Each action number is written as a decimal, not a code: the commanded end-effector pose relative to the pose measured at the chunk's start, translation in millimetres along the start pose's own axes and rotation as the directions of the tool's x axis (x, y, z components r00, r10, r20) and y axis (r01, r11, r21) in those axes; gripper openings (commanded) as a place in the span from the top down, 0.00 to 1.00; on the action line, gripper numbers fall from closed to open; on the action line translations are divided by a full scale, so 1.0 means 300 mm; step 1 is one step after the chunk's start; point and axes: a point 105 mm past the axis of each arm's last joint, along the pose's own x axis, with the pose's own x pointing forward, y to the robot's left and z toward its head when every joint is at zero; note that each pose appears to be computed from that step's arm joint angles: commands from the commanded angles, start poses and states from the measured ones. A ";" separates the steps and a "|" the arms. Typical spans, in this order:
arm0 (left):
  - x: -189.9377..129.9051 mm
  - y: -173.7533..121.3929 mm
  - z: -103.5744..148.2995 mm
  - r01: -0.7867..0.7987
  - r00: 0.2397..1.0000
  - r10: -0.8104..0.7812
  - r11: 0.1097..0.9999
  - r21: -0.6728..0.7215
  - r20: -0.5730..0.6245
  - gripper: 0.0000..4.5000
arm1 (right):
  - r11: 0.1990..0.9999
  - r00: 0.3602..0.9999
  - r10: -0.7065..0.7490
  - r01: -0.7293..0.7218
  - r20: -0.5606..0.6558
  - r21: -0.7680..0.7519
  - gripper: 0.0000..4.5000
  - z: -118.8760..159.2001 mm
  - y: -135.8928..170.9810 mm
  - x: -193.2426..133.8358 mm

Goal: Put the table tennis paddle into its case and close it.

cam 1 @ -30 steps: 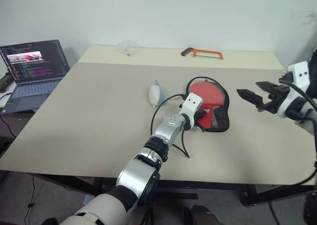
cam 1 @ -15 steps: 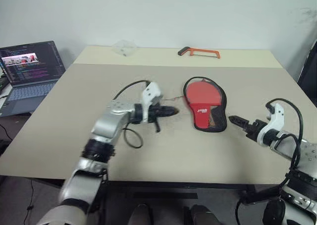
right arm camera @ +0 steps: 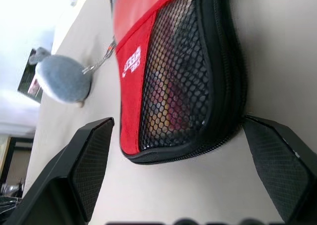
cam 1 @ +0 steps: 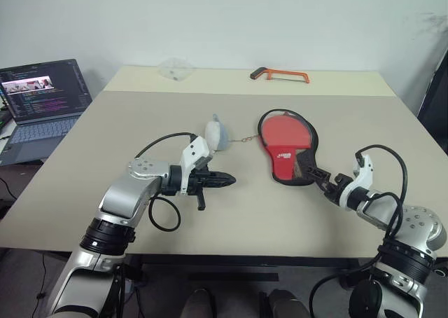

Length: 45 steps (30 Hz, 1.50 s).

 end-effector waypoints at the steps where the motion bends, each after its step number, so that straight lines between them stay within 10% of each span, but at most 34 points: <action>1: -0.023 -0.004 0.043 -0.008 0.999 0.007 1.000 0.020 0.041 0.99 | 0.997 0.997 0.073 -0.073 0.022 -0.020 0.00 0.026 0.065 0.021; 12: -0.011 -0.022 0.038 -0.004 0.999 0.004 1.000 0.010 0.042 0.99 | 1.000 0.999 0.028 -0.028 0.042 -0.003 0.00 0.025 0.055 0.088; 26: -0.002 -0.027 0.030 0.003 0.999 -0.003 1.000 0.005 0.038 1.00 | 1.000 1.000 0.000 0.000 0.008 -0.021 1.00 -0.006 0.043 0.075; 45: -0.050 -0.030 -0.006 0.043 0.998 -0.043 0.999 -0.003 -0.039 1.00 | 0.961 0.878 0.199 -0.262 -0.435 -0.091 1.00 -0.444 0.144 -0.189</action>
